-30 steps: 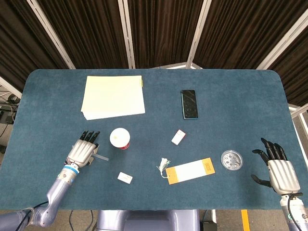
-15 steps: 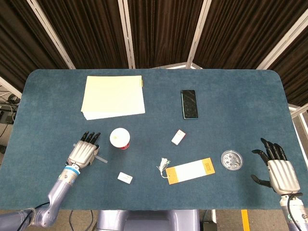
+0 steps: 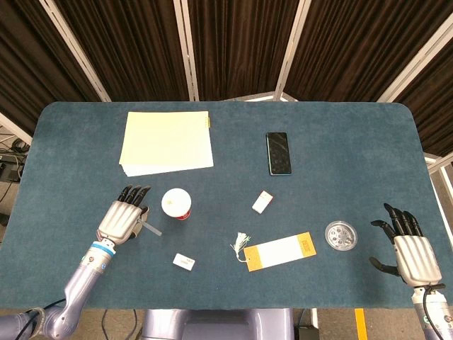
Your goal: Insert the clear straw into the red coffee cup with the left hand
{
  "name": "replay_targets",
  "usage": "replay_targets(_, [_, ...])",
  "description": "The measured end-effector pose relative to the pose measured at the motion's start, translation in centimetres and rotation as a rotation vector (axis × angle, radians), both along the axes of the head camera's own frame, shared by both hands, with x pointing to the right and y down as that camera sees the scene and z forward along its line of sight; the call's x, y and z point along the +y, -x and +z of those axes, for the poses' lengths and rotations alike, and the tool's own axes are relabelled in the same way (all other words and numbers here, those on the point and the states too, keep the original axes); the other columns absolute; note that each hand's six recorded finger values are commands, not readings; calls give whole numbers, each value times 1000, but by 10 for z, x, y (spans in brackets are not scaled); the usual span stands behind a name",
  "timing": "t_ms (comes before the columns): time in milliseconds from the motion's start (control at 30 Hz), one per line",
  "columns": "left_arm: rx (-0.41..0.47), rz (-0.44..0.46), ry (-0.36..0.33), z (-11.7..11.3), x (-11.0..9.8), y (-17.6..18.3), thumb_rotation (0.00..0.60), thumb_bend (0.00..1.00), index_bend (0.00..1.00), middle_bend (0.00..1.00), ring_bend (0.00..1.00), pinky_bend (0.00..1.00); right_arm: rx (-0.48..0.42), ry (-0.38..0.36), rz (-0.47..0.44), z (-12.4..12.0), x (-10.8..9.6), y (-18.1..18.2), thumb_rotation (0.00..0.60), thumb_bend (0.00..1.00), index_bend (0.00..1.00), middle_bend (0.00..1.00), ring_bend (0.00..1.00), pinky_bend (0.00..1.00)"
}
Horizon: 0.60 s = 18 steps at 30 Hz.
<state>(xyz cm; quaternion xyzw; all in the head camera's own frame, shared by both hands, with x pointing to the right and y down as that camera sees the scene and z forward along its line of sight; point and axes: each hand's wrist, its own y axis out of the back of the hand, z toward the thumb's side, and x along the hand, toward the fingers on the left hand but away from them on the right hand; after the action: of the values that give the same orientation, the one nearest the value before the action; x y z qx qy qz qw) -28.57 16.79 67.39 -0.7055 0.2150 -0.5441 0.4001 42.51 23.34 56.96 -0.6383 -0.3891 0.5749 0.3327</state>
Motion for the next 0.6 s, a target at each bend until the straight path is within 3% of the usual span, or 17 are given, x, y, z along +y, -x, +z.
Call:
replay_targets(333, [301,-209,14,-68,-33,-14,600,445,546,0,0,0,4,2,-2,1,0,1,600,140,255,0,0,0])
replay_targets(600, [568,-421,112,-88,-50,-32,600,444,545,0,0,0,3,4,1,1,0,0,600,140,254,0,0,0])
